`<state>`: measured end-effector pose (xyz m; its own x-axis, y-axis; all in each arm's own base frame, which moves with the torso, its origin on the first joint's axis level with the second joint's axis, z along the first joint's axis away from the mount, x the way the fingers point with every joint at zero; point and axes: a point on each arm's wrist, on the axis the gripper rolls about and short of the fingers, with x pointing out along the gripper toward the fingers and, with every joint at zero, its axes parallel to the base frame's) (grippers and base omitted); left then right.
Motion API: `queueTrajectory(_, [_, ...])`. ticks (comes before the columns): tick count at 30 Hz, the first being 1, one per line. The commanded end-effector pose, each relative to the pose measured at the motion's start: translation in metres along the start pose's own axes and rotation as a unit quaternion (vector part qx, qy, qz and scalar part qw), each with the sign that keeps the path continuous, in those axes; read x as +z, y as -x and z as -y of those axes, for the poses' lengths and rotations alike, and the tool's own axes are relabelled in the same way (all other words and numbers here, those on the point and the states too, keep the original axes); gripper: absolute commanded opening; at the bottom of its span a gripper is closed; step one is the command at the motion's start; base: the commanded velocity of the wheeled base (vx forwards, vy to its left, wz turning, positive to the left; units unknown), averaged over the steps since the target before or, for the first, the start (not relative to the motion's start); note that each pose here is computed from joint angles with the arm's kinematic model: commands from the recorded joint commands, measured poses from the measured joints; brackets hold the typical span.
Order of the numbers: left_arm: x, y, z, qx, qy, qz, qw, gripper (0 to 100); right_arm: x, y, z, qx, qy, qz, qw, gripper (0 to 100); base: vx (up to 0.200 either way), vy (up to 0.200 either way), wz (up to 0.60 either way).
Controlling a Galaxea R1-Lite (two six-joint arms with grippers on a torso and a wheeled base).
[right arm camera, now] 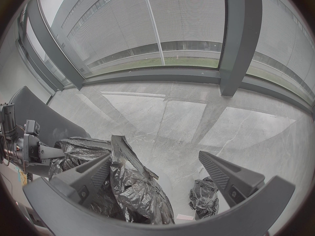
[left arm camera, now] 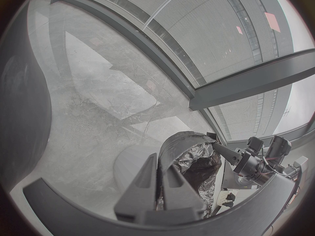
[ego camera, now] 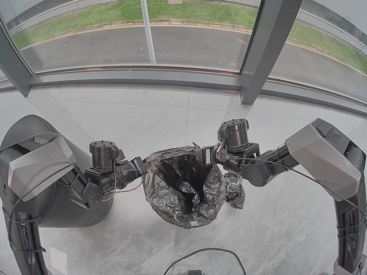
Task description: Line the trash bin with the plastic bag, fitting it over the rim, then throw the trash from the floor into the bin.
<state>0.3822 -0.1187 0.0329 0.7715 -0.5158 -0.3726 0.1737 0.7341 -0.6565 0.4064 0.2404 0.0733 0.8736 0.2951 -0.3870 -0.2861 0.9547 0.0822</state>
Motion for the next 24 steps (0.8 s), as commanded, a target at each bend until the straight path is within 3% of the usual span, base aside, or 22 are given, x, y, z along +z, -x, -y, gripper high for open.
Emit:
queueTrajectory(1, [0.000, 0.000, 0.000, 0.000, 0.000, 0.000, 1.0000, 100, -0.001, 0.000, 0.000, 0.000, 0.000, 0.000, 1.0000, 100, 0.000, 0.000, 0.00])
queueTrajectory(17, [0.005, 0.005, -0.001, 0.004, 0.001, 0.013, 0.9999, 100, -0.001, 0.000, 0.000, 0.000, -0.001, 0.000, 1.0000, 100, 0.000, 0.000, 0.00])
queueTrajectory(24, [0.010, 0.006, -0.022, 0.026, 0.013, 0.019, 0.9994, 100, -0.001, -0.001, 0.001, -0.001, -0.001, 0.001, 1.0000, 100, 0.000, 0.000, 0.00])
